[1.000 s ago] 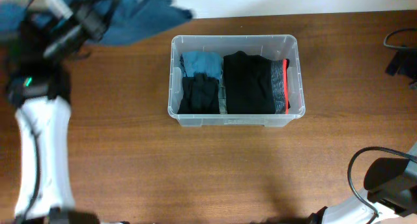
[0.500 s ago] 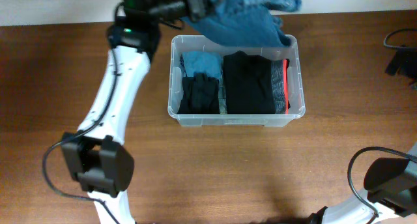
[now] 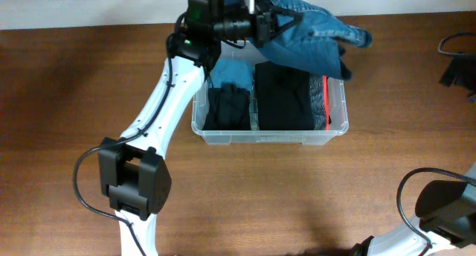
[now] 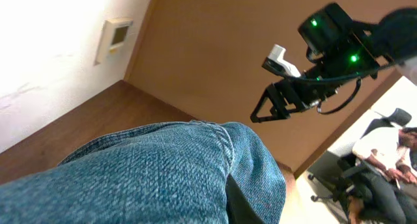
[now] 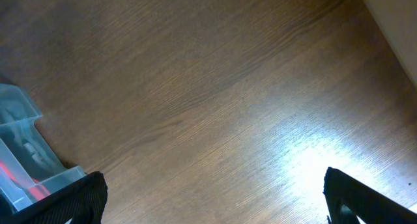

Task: Pack container
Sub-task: 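Lift the dark jeans with the left gripper and carry over the bin, then lower the dark jeans onto the bin's contents and release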

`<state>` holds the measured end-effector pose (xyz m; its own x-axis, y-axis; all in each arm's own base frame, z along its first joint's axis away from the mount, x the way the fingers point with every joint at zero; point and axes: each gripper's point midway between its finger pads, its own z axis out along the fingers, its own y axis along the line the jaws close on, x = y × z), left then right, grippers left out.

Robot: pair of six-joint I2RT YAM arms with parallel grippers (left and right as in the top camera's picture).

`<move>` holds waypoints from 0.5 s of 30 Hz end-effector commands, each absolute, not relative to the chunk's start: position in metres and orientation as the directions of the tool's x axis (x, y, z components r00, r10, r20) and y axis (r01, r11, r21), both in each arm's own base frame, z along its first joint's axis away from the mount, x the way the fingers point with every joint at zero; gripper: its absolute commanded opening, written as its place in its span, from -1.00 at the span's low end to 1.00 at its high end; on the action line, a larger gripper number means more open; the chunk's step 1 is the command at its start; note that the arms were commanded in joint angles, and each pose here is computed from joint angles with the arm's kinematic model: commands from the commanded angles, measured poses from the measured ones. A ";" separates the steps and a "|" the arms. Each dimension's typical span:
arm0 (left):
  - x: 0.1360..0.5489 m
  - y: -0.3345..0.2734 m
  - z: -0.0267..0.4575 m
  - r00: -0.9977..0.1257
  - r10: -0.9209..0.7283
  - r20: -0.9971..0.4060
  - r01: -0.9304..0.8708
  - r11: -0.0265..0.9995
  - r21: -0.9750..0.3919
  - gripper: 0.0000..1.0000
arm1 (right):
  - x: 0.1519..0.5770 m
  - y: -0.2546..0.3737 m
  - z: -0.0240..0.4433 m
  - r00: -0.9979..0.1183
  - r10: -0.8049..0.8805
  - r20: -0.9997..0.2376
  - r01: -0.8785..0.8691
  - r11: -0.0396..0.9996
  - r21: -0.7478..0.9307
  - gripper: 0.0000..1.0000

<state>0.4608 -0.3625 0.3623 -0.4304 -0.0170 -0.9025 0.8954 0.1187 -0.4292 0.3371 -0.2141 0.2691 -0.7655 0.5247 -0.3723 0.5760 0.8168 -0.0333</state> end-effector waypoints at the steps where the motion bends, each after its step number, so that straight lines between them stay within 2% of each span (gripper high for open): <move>1: 0.439 -0.374 0.393 -0.280 -0.011 -0.960 0.959 0.053 -0.280 -0.99 | 0.336 -0.215 0.267 -0.764 0.531 -0.367 0.580 0.814 -0.031 0.97; 12: 0.438 -0.377 0.326 -0.393 0.142 -0.909 0.919 0.085 -0.384 -0.99 | 0.336 -0.215 0.267 -0.764 0.531 -0.367 0.580 0.814 -0.031 0.97; 15: 0.443 -0.372 0.304 -0.475 0.183 -0.861 0.877 0.179 -0.446 -0.99 | 0.336 -0.215 0.267 -0.764 0.531 -0.367 0.580 0.814 -0.031 0.97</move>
